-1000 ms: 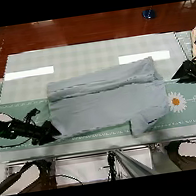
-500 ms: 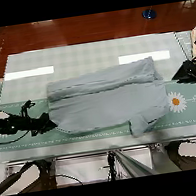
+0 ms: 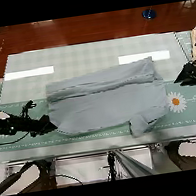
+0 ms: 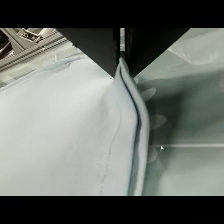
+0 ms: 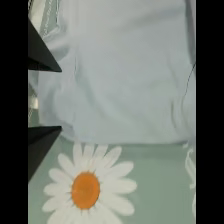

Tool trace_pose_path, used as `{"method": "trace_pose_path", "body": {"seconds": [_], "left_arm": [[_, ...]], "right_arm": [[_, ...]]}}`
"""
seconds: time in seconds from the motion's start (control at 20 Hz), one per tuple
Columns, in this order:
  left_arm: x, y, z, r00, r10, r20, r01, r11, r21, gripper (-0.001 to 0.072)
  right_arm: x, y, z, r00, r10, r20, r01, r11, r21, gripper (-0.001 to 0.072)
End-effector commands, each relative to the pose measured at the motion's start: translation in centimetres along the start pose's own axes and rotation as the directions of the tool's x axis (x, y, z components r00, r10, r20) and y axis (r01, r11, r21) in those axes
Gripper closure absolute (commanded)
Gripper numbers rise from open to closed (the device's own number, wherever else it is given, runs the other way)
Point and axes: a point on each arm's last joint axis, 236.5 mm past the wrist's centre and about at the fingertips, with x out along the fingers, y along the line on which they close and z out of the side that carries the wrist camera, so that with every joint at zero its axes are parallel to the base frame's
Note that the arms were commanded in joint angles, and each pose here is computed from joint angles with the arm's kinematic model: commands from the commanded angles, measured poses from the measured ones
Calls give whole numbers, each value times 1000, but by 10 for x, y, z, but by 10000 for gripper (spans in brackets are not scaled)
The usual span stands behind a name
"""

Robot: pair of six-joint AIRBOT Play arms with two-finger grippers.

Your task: Fold the shirts.

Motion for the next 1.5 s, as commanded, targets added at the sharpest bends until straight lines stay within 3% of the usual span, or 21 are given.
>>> {"method": "trace_pose_path", "body": {"seconds": [0.0,0.1,0.35,0.65,0.7,0.85,1.0,1.1,1.15,1.3,1.45], "left_arm": [[-1,-5,-6,999,-20,-25,20,1000,14,677],[-1,-5,-6,999,-20,-25,21,1000,21,678],[0,-5,-5,1000,-19,-23,20,999,29,677],[0,-5,-5,1000,-20,-23,20,999,29,677],[0,-5,-5,1000,-20,-23,20,999,29,677],[0,-5,-5,1000,-19,-23,20,999,29,677],[0,-5,-5,1000,-19,-23,20,999,30,677],[0,-5,-5,1000,-19,-23,20,999,32,677],[0,-5,-5,1000,-19,-23,20,999,33,677],[-2,-6,-5,1000,-20,-22,21,999,40,677],[-18,-25,7,998,-57,5,57,994,95,678]], "right_arm": [[5,-17,-14,999,7,-40,-5,998,58,221],[18,-18,-32,992,98,-78,-88,988,123,193],[71,-19,-79,963,192,-187,-153,968,201,197],[96,-20,-101,951,213,-224,-157,957,244,202],[99,-21,-100,954,207,-216,-152,958,244,241],[114,-19,-90,969,174,-176,-134,966,219,254],[129,-10,-76,983,103,-151,-80,985,153,362],[136,1,-77,982,81,-171,-62,991,116,603],[136,7,-83,977,83,-197,-65,993,96,678],[119,20,-86,977,90,-191,-85,996,32,679],[73,41,-51,997,71,15,-70,995,-68,679]]}}
